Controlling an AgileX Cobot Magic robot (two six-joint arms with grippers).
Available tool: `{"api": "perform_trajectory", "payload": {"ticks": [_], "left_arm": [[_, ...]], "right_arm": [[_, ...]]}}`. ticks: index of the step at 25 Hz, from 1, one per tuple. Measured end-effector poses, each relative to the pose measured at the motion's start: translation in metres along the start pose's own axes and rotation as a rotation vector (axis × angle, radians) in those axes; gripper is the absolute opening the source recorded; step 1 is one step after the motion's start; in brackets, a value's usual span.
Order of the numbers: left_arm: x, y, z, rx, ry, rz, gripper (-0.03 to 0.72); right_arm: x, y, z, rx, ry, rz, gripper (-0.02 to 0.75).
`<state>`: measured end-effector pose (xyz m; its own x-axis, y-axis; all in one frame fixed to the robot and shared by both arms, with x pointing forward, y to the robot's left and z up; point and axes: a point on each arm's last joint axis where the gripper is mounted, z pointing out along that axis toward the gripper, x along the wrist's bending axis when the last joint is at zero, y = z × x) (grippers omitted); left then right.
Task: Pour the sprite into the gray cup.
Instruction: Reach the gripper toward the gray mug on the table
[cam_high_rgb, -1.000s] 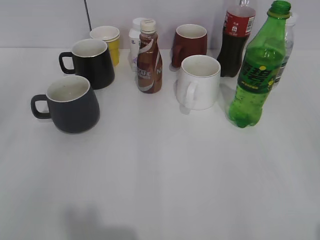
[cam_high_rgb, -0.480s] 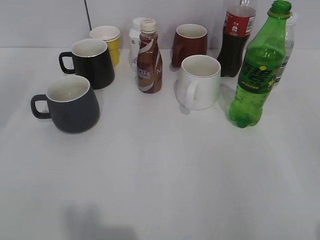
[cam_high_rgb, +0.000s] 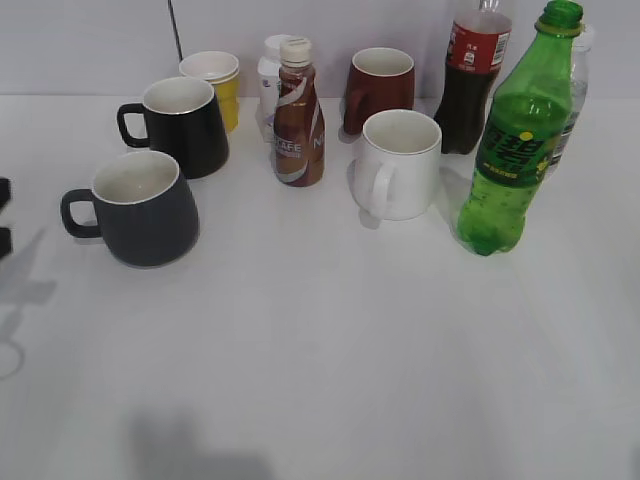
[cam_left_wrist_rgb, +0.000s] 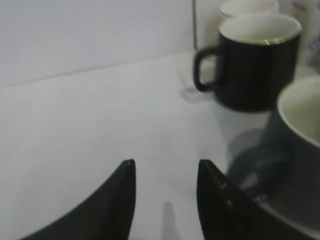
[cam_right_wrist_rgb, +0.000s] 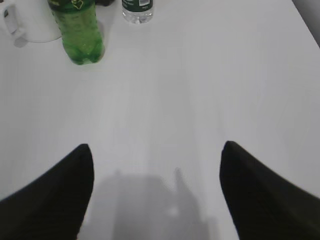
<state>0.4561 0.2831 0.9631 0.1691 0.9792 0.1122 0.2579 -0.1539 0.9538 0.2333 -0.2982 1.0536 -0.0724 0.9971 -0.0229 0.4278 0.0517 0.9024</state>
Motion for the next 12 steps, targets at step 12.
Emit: {"api": "perform_trajectory", "payload": {"ticks": [12], "left_arm": [[-0.026, -0.038, 0.030, 0.067, -0.190, 0.076, 0.330]], "right_arm": [[0.000, 0.000, 0.000, 0.000, 0.000, 0.000, 0.588]]}}
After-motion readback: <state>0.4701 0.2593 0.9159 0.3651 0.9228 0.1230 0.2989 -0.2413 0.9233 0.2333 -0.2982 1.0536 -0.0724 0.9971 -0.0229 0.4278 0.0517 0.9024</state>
